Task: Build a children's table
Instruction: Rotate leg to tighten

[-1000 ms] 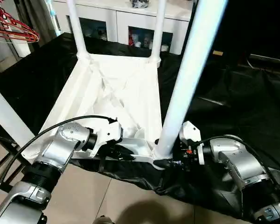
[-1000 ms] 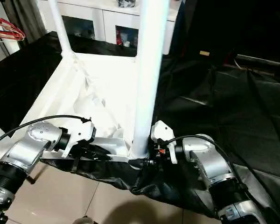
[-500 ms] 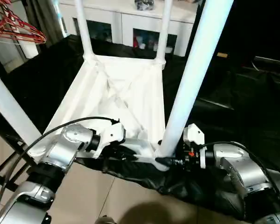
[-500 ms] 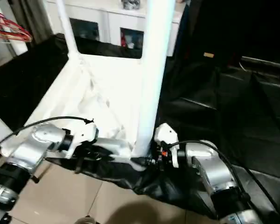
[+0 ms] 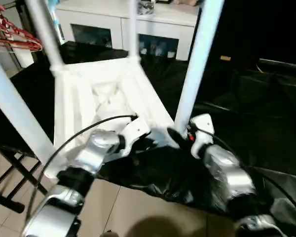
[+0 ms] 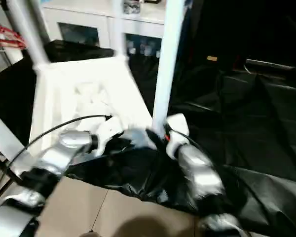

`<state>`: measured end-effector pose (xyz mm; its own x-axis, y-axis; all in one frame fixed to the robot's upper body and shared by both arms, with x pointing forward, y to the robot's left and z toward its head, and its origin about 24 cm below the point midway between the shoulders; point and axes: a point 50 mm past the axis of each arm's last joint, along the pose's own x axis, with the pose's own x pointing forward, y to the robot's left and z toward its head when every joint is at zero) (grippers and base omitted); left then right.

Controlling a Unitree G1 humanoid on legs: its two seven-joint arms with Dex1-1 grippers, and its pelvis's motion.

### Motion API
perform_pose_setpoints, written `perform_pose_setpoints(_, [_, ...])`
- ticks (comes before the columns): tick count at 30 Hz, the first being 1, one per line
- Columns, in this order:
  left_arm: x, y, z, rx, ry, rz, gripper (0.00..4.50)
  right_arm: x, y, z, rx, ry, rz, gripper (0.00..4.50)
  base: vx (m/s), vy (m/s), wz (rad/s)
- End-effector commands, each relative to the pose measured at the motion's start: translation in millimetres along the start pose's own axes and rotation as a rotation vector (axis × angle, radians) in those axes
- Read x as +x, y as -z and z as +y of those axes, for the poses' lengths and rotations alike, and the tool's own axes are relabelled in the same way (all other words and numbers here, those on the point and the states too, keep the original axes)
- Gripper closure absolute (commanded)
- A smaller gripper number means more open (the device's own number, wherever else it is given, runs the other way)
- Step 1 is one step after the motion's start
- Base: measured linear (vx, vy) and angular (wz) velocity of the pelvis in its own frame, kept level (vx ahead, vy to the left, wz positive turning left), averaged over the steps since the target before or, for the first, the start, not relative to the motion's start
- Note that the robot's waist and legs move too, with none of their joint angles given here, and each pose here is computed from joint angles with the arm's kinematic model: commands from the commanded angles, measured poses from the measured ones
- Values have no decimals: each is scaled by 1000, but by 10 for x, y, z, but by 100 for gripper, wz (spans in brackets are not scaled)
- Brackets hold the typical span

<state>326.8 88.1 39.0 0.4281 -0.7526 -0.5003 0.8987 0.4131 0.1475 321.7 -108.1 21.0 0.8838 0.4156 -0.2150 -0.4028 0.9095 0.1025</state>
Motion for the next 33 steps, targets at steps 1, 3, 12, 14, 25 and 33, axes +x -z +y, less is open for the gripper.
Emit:
perform_pose_setpoints(1, [244, -319, -201, 71, 48, -98, 450, 117, 117, 529, -14, -196, 51, 116, 0, 0, 0])
perform_pose_setpoints(3, [243, -331, -209, 80, 56, -108, 450, 110, 105, 520, -7, -212, 45, 116, 0, 0, 0])
perform_pose_setpoints(12, [41, -198, -178, 139, 185, -102, 450, -95, 65, 304, -96, -393, 49, 61, 0, 0, 0])
perform_pose_setpoints(14, [-18, -151, -163, 145, 211, -97, 450, -174, 49, 246, -134, -472, 54, 61, 0, 0, 0])
perform_pose_setpoints(25, [-343, -1, -154, 170, 464, -89, 450, -570, -77, -24, -274, -855, 123, 61, 0, 0, 0])
perform_pose_setpoints(33, [-435, 19, -141, 194, 555, -62, 450, -663, -100, -52, -310, -980, 182, 61, 0, 0, 0])
